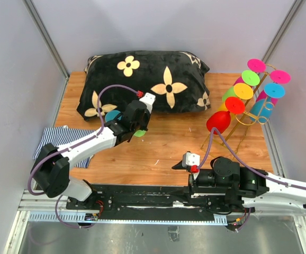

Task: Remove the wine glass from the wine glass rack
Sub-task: Place the wine glass at the center of the board, then pick up the wine glass from the wine rack.

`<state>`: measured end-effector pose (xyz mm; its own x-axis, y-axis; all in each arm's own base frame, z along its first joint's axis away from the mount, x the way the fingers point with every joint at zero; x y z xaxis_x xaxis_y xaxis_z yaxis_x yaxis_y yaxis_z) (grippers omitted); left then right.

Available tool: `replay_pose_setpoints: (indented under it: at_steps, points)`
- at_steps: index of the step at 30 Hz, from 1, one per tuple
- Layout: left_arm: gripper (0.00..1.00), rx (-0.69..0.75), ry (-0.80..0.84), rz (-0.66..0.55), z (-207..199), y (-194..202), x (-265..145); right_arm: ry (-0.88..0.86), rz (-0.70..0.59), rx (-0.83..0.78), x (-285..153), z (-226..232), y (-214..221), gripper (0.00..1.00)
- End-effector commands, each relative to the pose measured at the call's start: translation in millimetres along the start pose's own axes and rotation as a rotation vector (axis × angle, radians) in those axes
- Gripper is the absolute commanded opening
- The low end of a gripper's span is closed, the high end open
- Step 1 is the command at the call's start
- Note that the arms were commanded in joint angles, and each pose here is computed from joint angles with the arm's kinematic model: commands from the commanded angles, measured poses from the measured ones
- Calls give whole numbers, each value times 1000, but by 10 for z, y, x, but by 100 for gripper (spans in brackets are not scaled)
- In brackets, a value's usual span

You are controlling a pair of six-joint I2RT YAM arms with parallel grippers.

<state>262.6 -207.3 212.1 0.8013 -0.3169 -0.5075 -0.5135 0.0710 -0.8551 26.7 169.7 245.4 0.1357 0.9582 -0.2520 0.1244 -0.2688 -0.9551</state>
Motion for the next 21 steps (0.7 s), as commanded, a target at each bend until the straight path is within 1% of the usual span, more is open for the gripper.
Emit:
replay_pose_setpoints:
  at_steps: [1,3,5,6,9,11,14,15,17,21]
  points:
    - [26,-39,26,-8,-26,-97,-66,18,-26,17,-56,-8,-105,98]
    - [32,-56,35,-20,-41,-191,-138,21,-24,15,-60,-10,-106,98]
    - [45,-72,60,-43,-58,-325,-269,33,-17,14,-66,-21,-108,98]
    - [52,-82,74,-67,-59,-392,-349,43,-12,16,-71,-28,-109,98]
    - [81,-110,65,-155,-14,-567,-574,59,0,14,-77,-44,-119,98]
    - [86,-110,58,-186,23,-637,-705,66,4,10,-82,-57,-145,98]
    - [89,-121,71,-202,53,-692,-880,81,10,5,-94,-78,-187,98]
    - [94,-128,89,-205,56,-698,-944,96,10,10,-105,-93,-226,98]
    - [99,-149,116,-219,78,-686,-1077,130,14,31,-128,-119,-284,98]
    - [100,-216,160,-297,185,-558,-1369,199,-44,113,-172,-162,-447,98]
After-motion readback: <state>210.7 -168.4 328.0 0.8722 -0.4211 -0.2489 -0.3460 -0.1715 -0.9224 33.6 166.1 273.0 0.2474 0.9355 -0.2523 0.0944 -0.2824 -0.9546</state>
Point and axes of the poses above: each gripper's point midway between its finger pads, its own x axis out along the fingers, its own z axis along the line the jaws close on, y = z × x, the point moved 10 cm from there along -x, back along the fingers, and after that the axes turned 12 degrees about -x, right-handed, at the moved point
